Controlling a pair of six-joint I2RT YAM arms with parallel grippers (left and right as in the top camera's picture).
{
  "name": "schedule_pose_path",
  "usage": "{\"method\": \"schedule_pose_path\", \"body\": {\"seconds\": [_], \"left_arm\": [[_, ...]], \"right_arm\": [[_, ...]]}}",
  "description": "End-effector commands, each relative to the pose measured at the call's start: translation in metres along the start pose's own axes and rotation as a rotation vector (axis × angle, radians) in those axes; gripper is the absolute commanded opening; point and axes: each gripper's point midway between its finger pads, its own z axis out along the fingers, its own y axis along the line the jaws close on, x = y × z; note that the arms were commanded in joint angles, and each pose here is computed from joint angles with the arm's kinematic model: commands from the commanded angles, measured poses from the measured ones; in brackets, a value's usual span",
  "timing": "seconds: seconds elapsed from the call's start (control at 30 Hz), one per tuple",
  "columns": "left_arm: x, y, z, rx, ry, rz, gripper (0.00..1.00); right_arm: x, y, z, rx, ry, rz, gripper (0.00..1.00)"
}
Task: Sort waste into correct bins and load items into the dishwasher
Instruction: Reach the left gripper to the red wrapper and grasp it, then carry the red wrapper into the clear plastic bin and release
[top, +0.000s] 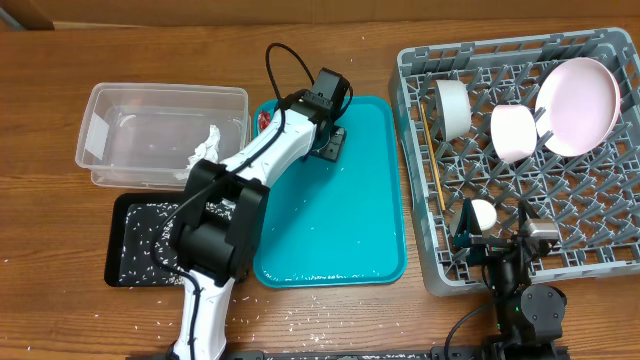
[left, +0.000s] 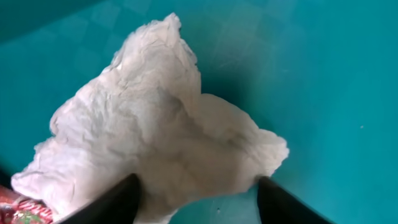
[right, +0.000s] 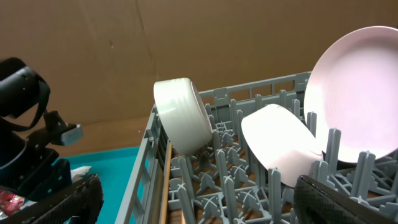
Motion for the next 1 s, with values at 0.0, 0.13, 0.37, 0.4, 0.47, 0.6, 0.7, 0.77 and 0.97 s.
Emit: {"method": "schedule_pose_path", "body": {"seconds": [0.0, 0.13, 0.37, 0.4, 0.47, 0.6, 0.7, 0.77, 0.97], "left_arm": [[0.015, -0.003, 0.025, 0.013, 0.063, 0.014, 0.37], [0.023, -0.005, 0.021, 0.029, 0.107, -0.01, 0.04], [-0.025, 0.023, -0.111, -0.019, -0.092, -0.19, 0.04], [-0.027, 0.036, -0.127, -0.06, -0.124, -0.224, 0.04], [-0.029, 0.068, -0.158, -0.151, -0.185, -0.29, 0.04], [-0.017, 0.115, -0.174, -0.246, -0.175, -0.37, 0.04], [-0.001, 0.14, -0.155, -0.28, -0.106, -0.411, 0.04], [0.005, 0.152, -0.141, -0.283, -0.072, -0.441, 0.23], [-0.015, 0.116, -0.161, -0.087, -0.125, -0.415, 0.61]], "right_arm": [[0.002, -0.001, 0.0, 0.0, -0.005, 0.001, 1.0], [0.002, -0.001, 0.0, 0.0, -0.005, 0.001, 1.0], [0.002, -0.001, 0.0, 0.0, -0.004, 0.001, 1.0], [0.002, -0.001, 0.0, 0.0, -0.005, 0.001, 1.0], [0.002, -0.001, 0.0, 0.0, -0.004, 0.001, 1.0], [0.001, -0.001, 0.0, 0.0, -0.005, 0.001, 1.0], [0.002, -0.001, 0.0, 0.0, -0.005, 0.001, 1.0], [0.002, -0.001, 0.0, 0.0, -0.005, 0.001, 1.0], [0.002, -0.001, 0.0, 0.0, -0.005, 0.001, 1.0]]}}
